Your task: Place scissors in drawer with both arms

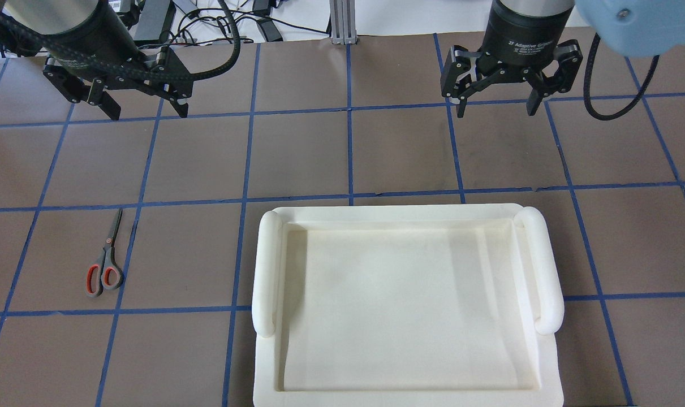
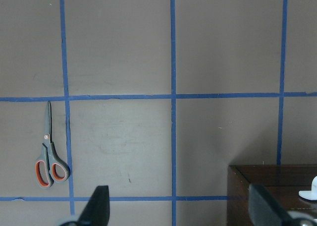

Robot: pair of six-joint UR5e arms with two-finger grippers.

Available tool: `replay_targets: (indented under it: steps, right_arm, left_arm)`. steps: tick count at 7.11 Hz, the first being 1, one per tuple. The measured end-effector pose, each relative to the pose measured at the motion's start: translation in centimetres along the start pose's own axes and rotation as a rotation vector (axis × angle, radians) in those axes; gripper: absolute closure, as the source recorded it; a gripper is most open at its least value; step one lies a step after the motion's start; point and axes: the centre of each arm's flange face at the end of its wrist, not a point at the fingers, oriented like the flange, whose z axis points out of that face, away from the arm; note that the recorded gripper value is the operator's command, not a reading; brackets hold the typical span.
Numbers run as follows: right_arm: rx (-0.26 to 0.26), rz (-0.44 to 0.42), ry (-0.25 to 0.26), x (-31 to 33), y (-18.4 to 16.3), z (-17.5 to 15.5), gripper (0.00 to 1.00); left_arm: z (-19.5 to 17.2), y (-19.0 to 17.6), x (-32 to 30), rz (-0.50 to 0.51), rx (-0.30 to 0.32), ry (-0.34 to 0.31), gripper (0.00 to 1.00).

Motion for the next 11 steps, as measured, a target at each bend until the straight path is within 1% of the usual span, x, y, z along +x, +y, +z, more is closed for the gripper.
replay_targets:
  steps: [2, 4, 5, 6, 7, 8, 9, 10, 11]
  right_arm:
    - [0.004, 0.0, -0.002, 0.0, 0.0, 0.0, 0.0]
    - [0.051, 0.002, -0.011, -0.1, -0.5, -0.5, 0.0]
    - [0.063, 0.003, -0.013, -0.2, -0.7, -0.2, 0.0]
    - [0.084, 0.01, -0.017, -0.3, -1.0, -0.2, 0.0]
    - [0.107, 0.043, -0.023, -0.4, -1.2, -0.2, 0.0]
    - [0.11, 0.146, -0.03, -0.7, -1.4, 0.0, 0.0]
    - [0.094, 0.31, -0.036, -1.4, -1.7, 0.7, 0.0]
    - [0.073, 0.459, -0.037, -2.6, -2.0, 1.8, 0.0]
    - [0.049, 0.597, -0.031, -4.6, -2.2, 3.3, 0.0]
  left_arm:
    - [0.0, 0.0, -0.1, -0.001, 0.0, -0.001, 0.0]
    - [0.1, 0.0, -0.4, -0.005, -0.003, -0.005, 0.0]
    - [0.5, -0.1, -0.8, -0.009, -0.011, -0.007, 0.0]
    - [2.1, -0.2, -1.8, -0.02, -0.039, -0.009, 0.0]
    - [5.2, -0.3, -3.7, -0.05, -0.099, -0.006, 0.0]
    - [9.3, -0.1, -6.4, -0.079, -0.167, 0.001, 0.0]
    - [13.6, 0.2, -9.9, -0.071, -0.21, 0.006, 0.02]
    - [17.5, 0.5, -13.4, -0.059, -0.231, -0.001, 0.06]
    - [21.2, 0.5, -16.1, -0.061, -0.244, -0.02, 0.06]
